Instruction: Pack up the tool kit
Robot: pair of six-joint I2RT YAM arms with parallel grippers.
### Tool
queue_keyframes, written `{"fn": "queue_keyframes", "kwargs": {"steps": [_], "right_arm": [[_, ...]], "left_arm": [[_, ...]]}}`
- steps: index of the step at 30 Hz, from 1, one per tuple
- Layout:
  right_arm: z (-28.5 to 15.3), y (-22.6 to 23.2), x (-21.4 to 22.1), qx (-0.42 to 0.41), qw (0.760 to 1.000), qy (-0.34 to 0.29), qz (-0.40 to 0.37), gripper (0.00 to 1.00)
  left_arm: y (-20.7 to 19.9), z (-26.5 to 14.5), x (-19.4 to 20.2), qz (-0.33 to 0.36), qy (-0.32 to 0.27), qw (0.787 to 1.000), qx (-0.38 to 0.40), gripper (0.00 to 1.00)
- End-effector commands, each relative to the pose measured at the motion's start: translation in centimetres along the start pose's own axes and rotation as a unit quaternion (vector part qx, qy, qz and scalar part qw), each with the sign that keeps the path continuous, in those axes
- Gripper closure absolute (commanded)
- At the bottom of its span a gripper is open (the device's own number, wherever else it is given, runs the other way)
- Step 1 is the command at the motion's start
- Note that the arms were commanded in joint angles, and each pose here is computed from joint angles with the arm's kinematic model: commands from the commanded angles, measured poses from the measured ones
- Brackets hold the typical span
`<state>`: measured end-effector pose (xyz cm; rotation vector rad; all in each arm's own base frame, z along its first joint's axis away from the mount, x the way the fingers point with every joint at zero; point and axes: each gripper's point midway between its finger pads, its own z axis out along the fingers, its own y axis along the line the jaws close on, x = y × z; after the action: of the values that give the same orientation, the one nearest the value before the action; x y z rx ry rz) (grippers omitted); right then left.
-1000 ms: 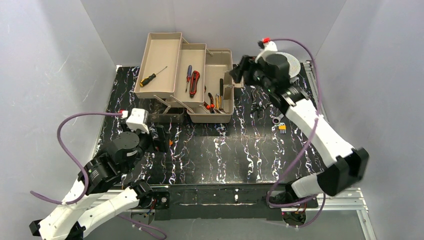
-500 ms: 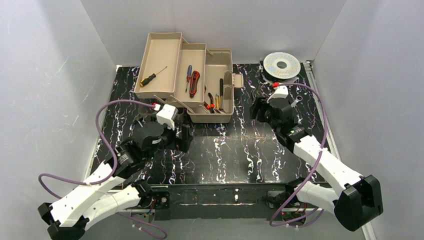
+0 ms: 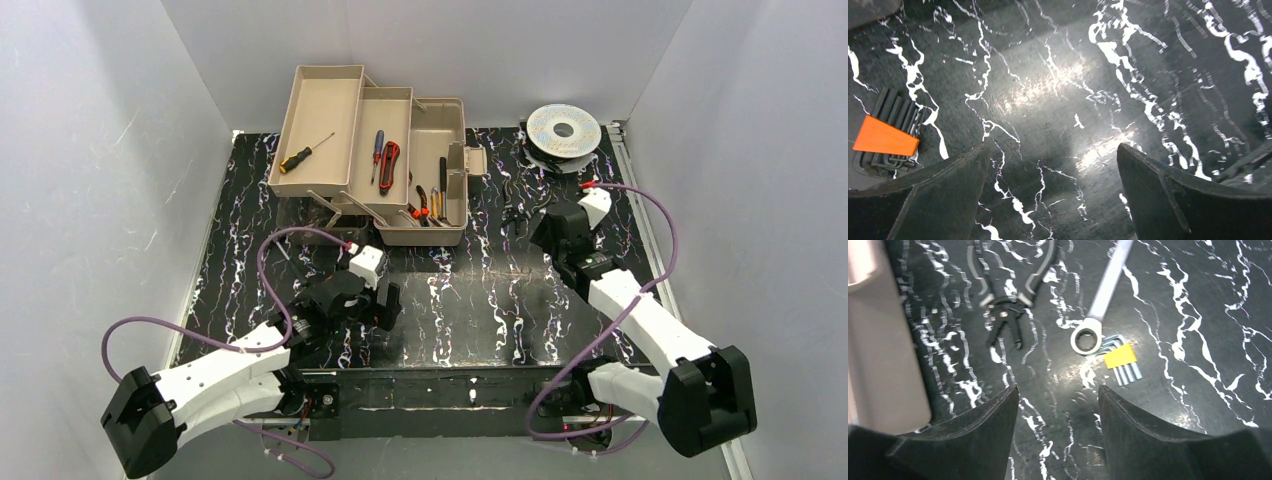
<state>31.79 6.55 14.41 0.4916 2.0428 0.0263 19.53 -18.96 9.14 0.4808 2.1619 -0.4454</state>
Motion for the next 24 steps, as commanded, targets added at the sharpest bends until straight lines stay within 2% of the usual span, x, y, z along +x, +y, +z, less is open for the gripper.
{"fn": "queue_keyframes", "kwargs": {"steps": [1,6,14,18,24], "right_arm": [[1.3,-1.3,1.1,0.017,0.997,0.065,0.042,0.34],[1.9,-3.3,2.6,0.047,0.992,0.105,0.055,0.34],[2.1,-5.1,2.0,0.060,0.989,0.115,0.072,0.35],[2.3,-5.4,0.5,0.063,0.991,0.104,0.063,0.35],[3.7,-5.8,-0.4,0.088,0.989,0.104,0.060,0.35]], "left_arm": [[0.2,0.9,-1.2,0.007,-0.053,0.999,-0.006,0.02],[0.3,1.3,-0.1,0.024,-0.043,0.999,-0.004,0.02],[-0.8,1.2,-0.7,0.047,-0.053,0.997,0.031,0.02],[2.0,0.6,-0.9,0.013,-0.067,0.996,-0.048,0.02],[1.9,0.4,-0.9,0.014,-0.081,0.996,-0.039,0.02]]}}
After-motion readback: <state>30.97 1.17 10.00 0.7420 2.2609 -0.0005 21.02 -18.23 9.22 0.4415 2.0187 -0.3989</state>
